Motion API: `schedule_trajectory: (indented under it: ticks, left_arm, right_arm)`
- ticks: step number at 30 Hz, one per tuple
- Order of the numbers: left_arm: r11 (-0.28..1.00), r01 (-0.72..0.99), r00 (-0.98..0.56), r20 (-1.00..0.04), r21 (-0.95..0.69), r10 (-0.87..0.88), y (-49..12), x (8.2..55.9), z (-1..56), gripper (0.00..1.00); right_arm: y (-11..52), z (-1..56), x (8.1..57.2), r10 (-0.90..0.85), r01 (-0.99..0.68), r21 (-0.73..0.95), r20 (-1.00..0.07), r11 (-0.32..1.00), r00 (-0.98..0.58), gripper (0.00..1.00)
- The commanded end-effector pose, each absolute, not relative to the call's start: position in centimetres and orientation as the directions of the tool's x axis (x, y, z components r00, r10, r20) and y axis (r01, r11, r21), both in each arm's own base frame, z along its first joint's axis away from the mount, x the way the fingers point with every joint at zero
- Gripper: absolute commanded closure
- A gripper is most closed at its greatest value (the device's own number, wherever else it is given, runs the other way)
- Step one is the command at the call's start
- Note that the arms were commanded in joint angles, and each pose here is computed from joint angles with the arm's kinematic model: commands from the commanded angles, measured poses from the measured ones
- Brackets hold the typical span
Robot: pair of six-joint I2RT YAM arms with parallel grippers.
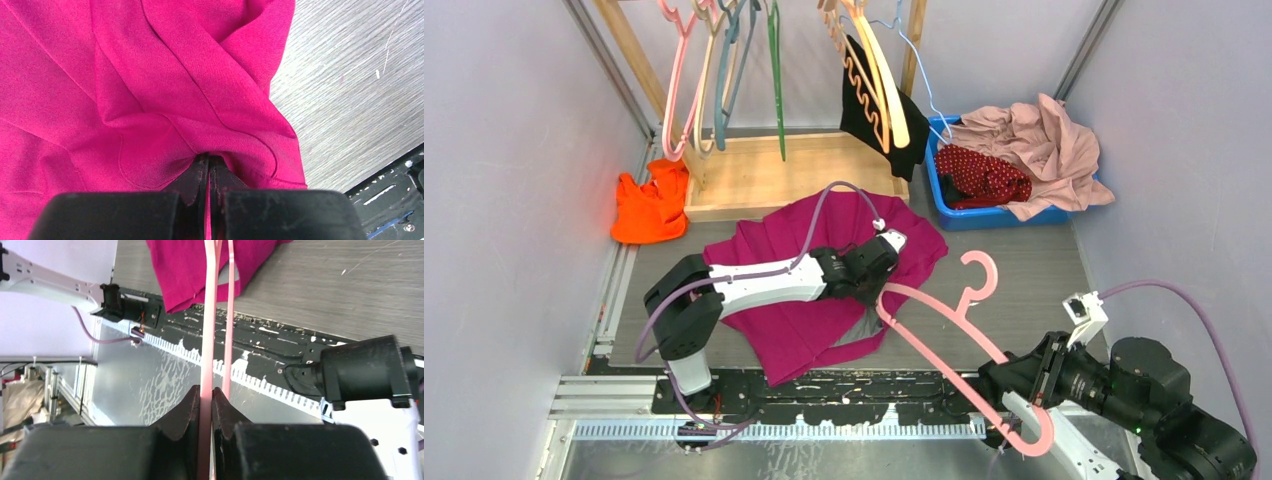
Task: Place the skirt on the hanger
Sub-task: Hang the skirt on the hanger.
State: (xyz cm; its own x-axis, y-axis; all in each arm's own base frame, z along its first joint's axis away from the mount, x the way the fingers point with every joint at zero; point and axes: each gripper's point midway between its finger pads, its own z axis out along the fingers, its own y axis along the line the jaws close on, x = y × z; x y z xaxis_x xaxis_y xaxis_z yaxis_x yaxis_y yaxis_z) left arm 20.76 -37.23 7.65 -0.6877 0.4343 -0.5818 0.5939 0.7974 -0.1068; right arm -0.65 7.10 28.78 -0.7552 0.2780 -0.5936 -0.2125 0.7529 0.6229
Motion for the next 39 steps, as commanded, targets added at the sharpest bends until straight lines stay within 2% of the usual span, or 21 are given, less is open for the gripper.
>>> schedule_trajectory:
  ticks: [1,10,26,39]
  left_arm:
    - [0.771,0.619,-0.656,-0.637,-0.146,0.406,-38.0,21.5,10.5,1.0]
    - [0.753,0.641,-0.646,-0.635,-0.15,0.424,-37.0,20.7,11.8,1.0]
    - [0.707,0.689,-0.621,-0.635,-0.162,0.46,-35.4,19.0,15.4,1.0]
    - [0.708,0.694,-0.603,-0.642,-0.13,0.473,-34.6,19.6,16.3,1.0]
  right_arm:
    - [8.2,26.9,-4.8,0.185,-0.176,0.685,-0.42,0.707,-0.888,0.99]
    - [9.3,25.3,-5.1,0.148,-0.152,0.698,-0.35,0.7,-0.925,0.99]
    - [9.6,23.0,-3.4,0.207,-0.066,0.651,-0.334,0.756,-0.92,0.99]
    - [10.2,22.5,-4.0,0.207,-0.049,0.682,-0.289,0.73,-0.935,0.99]
